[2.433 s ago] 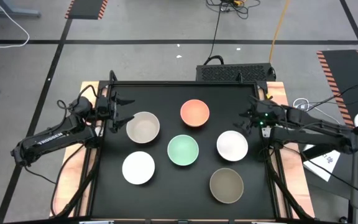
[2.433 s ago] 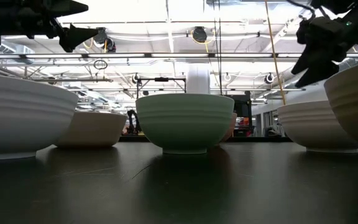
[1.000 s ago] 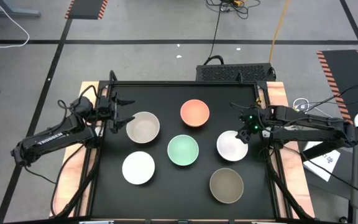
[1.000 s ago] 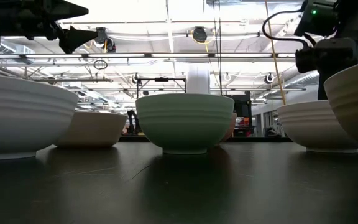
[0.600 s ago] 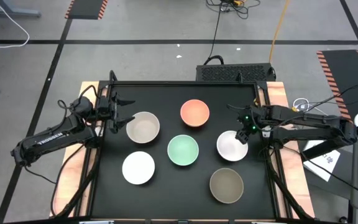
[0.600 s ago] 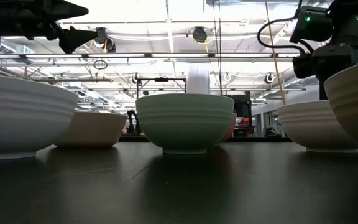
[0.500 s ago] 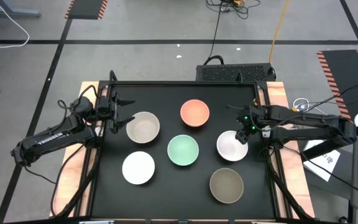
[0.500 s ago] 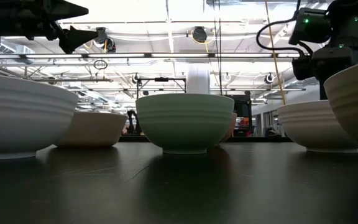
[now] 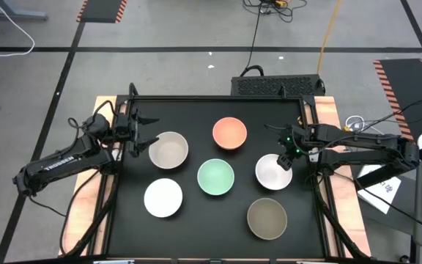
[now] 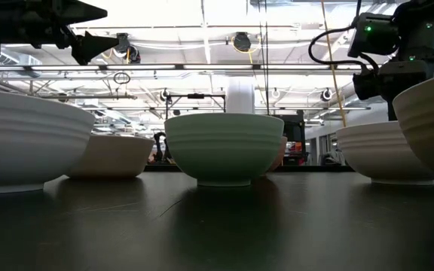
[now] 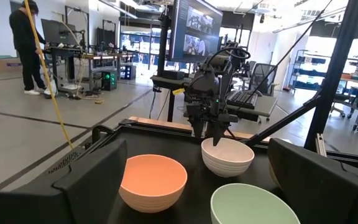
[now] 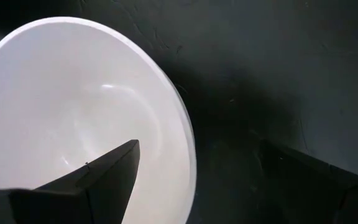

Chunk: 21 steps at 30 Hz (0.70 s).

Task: Nest bowls inside each other
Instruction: Stack the right white bowl on the green bowl

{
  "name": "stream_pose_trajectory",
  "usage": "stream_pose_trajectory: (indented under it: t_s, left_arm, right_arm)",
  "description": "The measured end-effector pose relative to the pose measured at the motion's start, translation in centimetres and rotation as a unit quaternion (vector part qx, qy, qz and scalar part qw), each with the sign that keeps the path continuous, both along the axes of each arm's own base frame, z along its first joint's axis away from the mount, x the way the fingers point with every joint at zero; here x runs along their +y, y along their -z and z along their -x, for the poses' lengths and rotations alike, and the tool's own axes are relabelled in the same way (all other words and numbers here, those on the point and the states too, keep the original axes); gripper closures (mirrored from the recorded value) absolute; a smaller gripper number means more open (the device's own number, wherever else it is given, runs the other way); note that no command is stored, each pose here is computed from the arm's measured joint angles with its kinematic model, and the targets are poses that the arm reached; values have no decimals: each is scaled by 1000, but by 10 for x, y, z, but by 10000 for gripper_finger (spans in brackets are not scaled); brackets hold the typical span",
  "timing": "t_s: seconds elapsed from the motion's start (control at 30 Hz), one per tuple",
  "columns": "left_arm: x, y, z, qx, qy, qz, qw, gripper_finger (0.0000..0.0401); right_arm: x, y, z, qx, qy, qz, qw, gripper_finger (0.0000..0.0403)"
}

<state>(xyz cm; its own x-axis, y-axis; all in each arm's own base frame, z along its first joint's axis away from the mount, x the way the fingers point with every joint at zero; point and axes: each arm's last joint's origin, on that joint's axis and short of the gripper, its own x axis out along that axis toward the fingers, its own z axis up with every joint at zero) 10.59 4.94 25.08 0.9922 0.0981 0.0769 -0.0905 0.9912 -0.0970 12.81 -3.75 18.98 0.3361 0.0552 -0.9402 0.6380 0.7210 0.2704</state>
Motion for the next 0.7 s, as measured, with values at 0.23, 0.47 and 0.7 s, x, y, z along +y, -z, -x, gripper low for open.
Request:
stream_pose_trajectory:
  t_s: [0.23,0.47,0.7]
  left_arm:
    - [0,0,0,0,0,0,1000,9]
    - [0,0,0,1,0,-2,1000,9]
    - [0,0,0,1,0,-4,1000,9]
  right_arm:
    - [0,0,0,-1,-14,5,1000,83]
    - [0,0,0,-1,-18,6,1000,118]
    - [0,0,0,-1,-13,4,1000,165]
